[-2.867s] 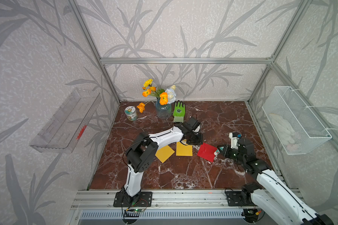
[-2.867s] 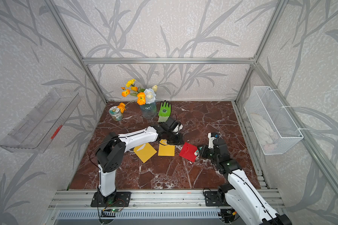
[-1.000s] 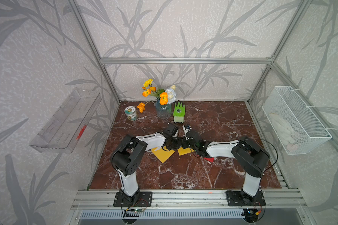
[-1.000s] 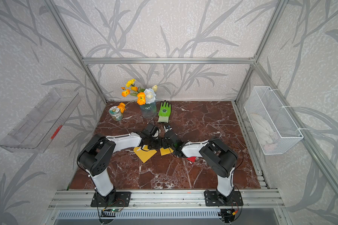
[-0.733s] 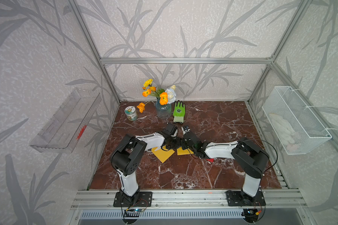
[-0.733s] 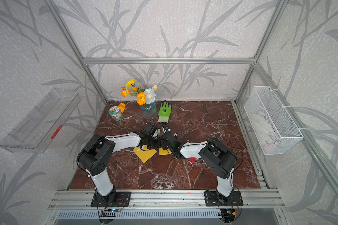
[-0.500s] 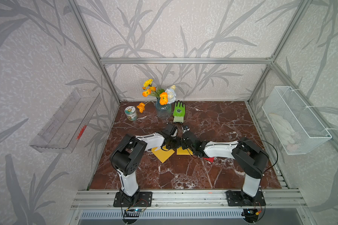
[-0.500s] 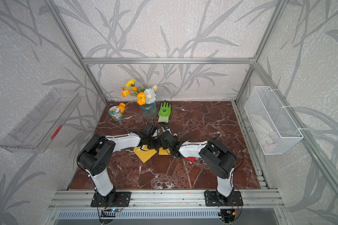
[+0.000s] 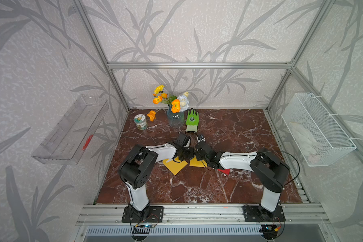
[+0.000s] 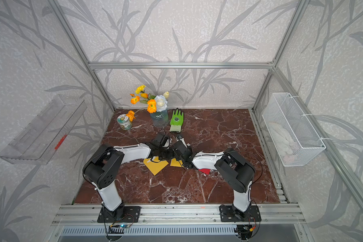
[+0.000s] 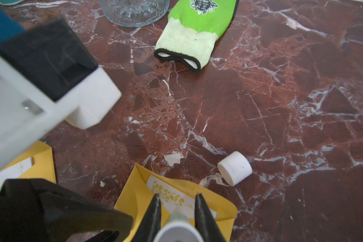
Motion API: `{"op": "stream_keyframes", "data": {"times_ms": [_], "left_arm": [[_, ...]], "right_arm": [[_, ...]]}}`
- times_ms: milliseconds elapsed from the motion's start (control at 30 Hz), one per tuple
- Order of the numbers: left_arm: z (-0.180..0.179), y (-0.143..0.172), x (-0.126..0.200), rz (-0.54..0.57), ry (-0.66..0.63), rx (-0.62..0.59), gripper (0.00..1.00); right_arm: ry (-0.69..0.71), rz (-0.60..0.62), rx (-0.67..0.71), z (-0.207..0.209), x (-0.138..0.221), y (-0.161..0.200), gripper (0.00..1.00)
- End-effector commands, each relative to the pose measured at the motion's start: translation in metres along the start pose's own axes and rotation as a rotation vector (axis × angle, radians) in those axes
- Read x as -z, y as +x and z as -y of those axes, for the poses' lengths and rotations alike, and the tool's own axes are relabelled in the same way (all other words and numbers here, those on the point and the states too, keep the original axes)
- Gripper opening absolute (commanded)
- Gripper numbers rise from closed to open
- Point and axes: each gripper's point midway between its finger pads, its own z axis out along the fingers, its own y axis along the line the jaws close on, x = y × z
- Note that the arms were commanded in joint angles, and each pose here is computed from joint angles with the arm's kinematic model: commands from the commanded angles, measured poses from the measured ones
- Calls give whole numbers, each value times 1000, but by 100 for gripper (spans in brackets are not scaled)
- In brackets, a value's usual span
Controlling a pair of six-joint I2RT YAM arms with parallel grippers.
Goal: Seal the envelope with a glue stick
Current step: Apply the envelope at the center of the board.
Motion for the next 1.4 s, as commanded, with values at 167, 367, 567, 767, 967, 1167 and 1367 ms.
{"op": "stream_keyframes", "data": {"times_ms": [167, 367, 567, 767, 967, 1167, 1367], "left_arm": [[-47, 45, -12, -126, -144, 64, 0], [-39, 41, -11, -113, -112, 61, 0], [-32, 38, -3, -96, -91, 56, 0], [-31, 37, 3, -82, -86, 56, 0], [-39, 42, 6, -41, -100, 123, 0], [-36, 39, 2, -13, -80, 169, 0], [-33, 38, -1, -8, -79, 182, 0]], "right_arm": [[19, -38, -28, 16, 19, 0, 0], [-108, 88, -130, 3, 62, -52, 0], [-208, 90, -211, -2, 86, -63, 0], [-228, 38, -210, -2, 75, -31, 0], [-294, 34, -137, -16, 62, -20, 0], [-305, 27, -58, -23, 44, -9, 0], [-293, -11, -13, -23, 24, 9, 0]]}}
